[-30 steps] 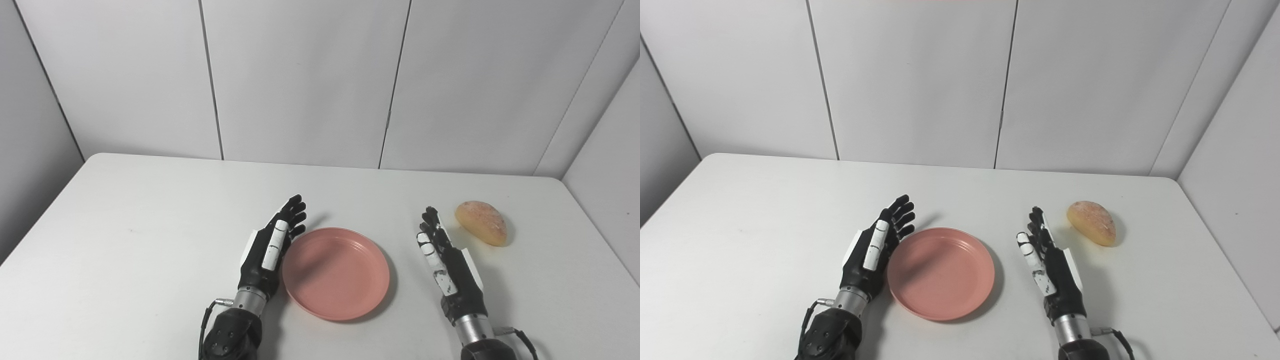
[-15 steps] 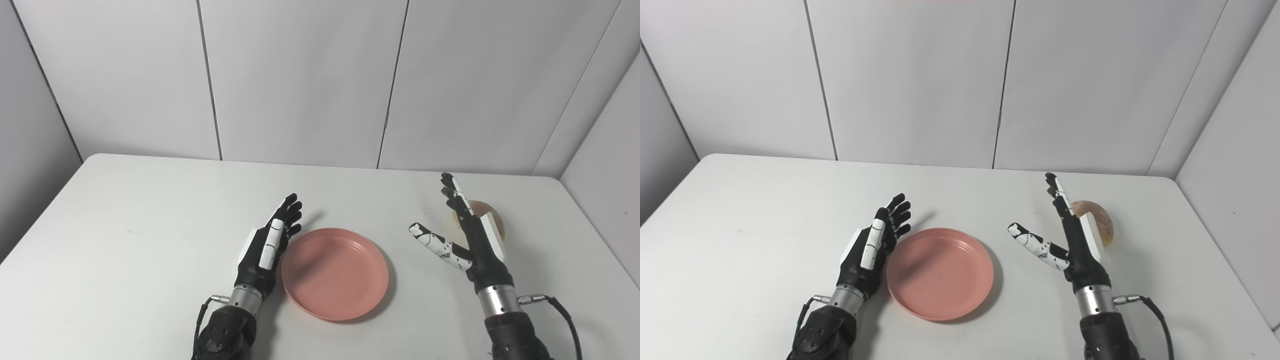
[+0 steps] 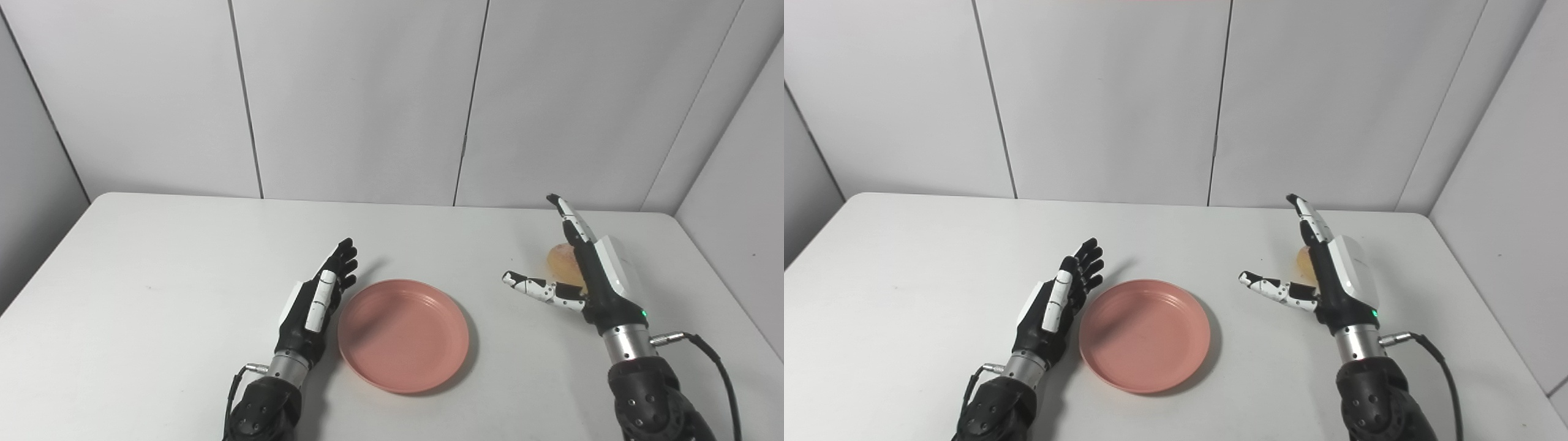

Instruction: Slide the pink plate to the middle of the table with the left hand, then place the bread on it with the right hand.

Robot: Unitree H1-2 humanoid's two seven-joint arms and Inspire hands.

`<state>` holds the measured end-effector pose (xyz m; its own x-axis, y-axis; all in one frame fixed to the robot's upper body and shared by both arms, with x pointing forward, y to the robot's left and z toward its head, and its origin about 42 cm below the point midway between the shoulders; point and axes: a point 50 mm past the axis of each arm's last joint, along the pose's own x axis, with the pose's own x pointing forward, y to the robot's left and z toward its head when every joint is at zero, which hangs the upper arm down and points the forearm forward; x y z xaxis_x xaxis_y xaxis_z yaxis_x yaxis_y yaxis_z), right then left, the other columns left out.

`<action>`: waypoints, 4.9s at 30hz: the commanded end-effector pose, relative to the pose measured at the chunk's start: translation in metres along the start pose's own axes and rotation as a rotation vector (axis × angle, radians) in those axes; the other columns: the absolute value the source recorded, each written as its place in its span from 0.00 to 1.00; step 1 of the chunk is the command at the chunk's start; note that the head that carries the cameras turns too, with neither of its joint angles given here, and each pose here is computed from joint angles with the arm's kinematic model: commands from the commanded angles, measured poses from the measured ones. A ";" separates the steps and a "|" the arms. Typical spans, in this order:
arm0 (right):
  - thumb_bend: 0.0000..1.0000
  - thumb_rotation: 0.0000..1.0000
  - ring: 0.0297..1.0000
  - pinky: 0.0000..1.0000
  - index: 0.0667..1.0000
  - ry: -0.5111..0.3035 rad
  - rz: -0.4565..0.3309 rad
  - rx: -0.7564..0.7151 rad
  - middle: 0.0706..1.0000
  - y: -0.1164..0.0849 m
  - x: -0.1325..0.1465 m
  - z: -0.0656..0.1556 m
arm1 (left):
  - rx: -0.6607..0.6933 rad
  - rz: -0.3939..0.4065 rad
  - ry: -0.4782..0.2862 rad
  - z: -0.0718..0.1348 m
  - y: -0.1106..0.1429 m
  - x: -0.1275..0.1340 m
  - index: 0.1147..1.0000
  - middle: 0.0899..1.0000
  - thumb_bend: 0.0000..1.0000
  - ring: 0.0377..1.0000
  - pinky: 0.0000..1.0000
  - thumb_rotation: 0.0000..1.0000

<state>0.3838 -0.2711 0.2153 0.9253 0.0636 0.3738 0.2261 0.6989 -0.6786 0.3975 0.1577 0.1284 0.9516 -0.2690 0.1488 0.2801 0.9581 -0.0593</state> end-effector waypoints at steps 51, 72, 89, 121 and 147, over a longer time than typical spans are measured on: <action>0.72 0.11 0.79 0.65 0.86 0.267 0.086 -0.308 0.86 -0.029 0.083 -0.078 | 0.029 0.003 -0.022 -0.003 0.008 -0.009 0.90 0.96 0.73 0.96 0.95 1.00; 0.52 0.00 0.42 0.41 0.56 0.261 0.012 -0.268 0.43 -0.031 0.079 -0.088 | 0.025 0.002 -0.023 -0.001 0.005 -0.008 0.90 0.96 0.72 0.96 0.95 0.99; 0.50 0.00 0.37 0.35 0.52 0.066 -0.100 -0.146 0.45 -0.026 0.080 -0.038 | 0.005 0.007 -0.035 0.001 0.006 -0.009 0.90 0.96 0.72 0.97 0.95 0.98; 0.50 0.00 0.37 0.32 0.53 -0.320 0.009 0.104 0.44 0.024 0.041 0.106 | 0.013 0.015 -0.017 -0.001 0.009 -0.011 0.89 0.95 0.71 0.96 0.95 0.98; 0.50 0.00 0.36 0.32 0.52 -0.362 0.236 0.131 0.43 0.077 -0.010 0.100 | -0.004 0.009 -0.004 0.005 0.000 -0.024 0.91 0.97 0.74 0.96 0.96 0.98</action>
<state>0.3613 -0.1476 0.2109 0.8149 0.4349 0.3831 -0.0559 0.7168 -0.6950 0.3781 0.1659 0.1291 0.9547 -0.2612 0.1428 0.2721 0.9602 -0.0625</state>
